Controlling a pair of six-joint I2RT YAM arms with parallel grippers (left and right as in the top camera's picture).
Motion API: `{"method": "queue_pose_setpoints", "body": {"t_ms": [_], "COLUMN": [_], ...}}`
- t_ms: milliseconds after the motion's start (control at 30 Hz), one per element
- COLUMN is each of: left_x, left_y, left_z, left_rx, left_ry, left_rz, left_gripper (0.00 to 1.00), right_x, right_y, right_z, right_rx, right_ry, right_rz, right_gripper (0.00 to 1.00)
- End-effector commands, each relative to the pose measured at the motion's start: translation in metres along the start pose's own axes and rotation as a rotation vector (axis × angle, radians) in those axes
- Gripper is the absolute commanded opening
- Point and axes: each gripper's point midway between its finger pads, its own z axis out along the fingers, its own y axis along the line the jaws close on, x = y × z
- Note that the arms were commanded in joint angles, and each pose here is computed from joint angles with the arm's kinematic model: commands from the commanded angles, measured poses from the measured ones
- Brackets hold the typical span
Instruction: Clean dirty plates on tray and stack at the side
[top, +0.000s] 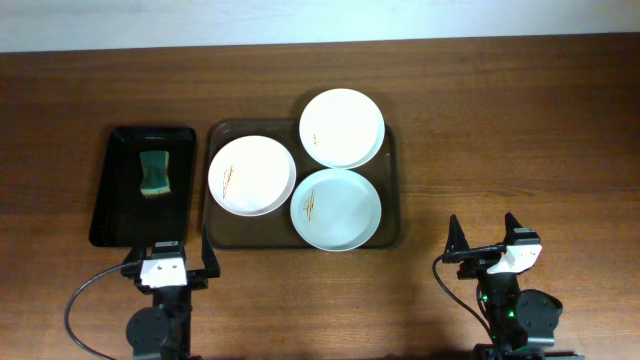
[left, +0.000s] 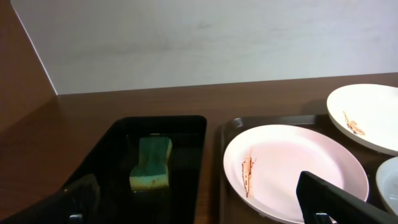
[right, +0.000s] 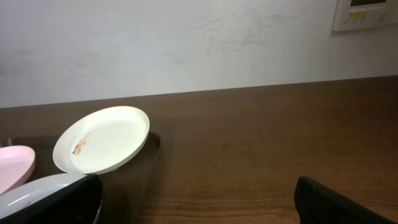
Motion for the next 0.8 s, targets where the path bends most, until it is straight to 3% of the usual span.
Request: {"method": "queue_pose_setpoints", "body": {"t_ms": [0,167,767], "left_x": [0.001,-0.006,-0.046], "left_y": [-0.005,-0.018,-0.014], "left_z": [0.0,-0.001,-0.007], "left_rx": [0.027,0.105,0.092], "left_ry": [-0.006,-0.039,-0.129], "left_rz": [0.02,0.017,0.021], "left_gripper": [0.99,0.99,0.99], "right_x": [0.003,0.003,-0.036], "right_y": [0.003,0.004,0.021], "right_z": [0.0,0.0,-0.007], "right_rx": [-0.018,-0.018,-0.104], "right_ry": [0.007,0.007,-0.089], "right_rz": [0.006,0.006,-0.014], "right_gripper": [0.98,0.98,0.99]}}
